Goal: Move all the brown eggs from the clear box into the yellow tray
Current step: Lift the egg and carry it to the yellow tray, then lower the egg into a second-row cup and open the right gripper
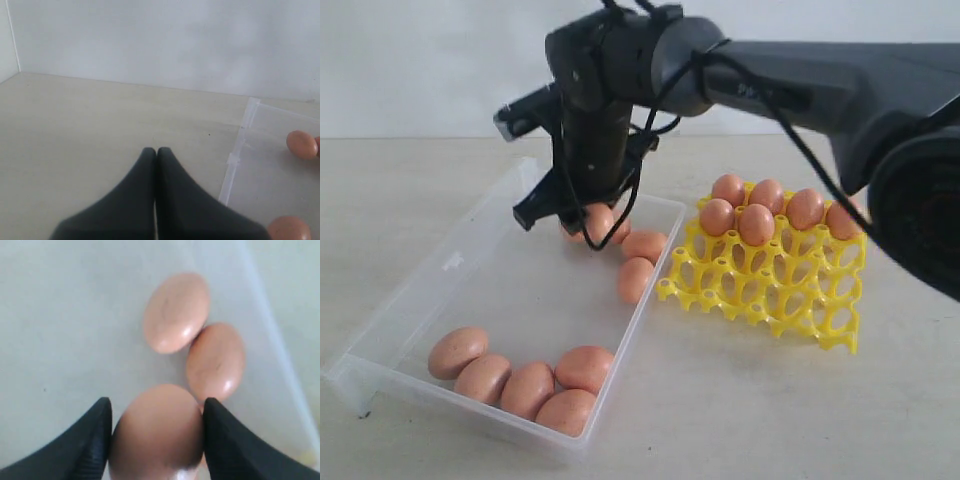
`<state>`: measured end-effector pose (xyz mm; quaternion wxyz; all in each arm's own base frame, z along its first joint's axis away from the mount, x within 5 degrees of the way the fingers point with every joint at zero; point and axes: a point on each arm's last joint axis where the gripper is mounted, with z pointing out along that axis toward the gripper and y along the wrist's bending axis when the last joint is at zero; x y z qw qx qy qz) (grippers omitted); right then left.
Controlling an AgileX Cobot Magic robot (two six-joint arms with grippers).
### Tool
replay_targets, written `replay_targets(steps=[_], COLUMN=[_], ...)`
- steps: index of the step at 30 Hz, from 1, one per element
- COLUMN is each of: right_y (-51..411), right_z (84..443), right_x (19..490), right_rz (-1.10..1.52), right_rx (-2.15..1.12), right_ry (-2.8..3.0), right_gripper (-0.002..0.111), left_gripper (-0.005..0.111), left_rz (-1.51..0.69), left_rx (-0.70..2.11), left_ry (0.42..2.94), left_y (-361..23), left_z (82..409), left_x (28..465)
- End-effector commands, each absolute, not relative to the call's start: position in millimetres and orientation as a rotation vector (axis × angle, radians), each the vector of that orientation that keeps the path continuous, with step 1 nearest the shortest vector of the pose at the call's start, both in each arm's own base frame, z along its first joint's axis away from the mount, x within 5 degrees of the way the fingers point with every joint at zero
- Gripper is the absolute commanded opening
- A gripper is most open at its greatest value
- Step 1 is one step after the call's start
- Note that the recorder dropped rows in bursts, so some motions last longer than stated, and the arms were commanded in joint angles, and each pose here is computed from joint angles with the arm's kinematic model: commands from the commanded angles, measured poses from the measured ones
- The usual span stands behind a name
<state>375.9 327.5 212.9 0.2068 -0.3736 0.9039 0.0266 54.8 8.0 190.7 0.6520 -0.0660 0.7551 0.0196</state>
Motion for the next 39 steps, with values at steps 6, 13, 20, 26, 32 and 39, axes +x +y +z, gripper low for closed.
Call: replay_targets(steps=[6,13,20,26,32,39], right_y=[292.8,160.9,42.2,-6.7,9.3,41.7], right_z=[310.8,254.2,209.8,196.9,175.5,167.7], right_x=[327.4,281.9,326.8,351.9,360.1,367.7], right_rz=[0.37,0.318,0.361,0.967,0.793,0.616], right_rx=[-0.881,-0.414,-0.221,-0.573,-0.71,-0.782], right_ry=[1.892,1.665,1.864,2.052,2.045,2.09], right_gripper=[0.0,0.0,0.0,0.0,0.0,0.0], left_gripper=[-0.004,-0.004,-0.004,-0.004,-0.004,-0.004], left_rz=[0.044,0.044,0.043,0.043,0.043,0.043], left_rx=[-0.14,-0.14,-0.14,-0.14,-0.14,-0.14], left_ry=[1.71,1.71,1.708,1.708,1.708,1.708], left_y=[7.6,7.6,7.6,7.6,7.6,7.6], left_z=[192.1,192.1,192.3,192.3,192.3,192.3], left_x=[55.0,55.0,55.1,55.1,55.1,55.1])
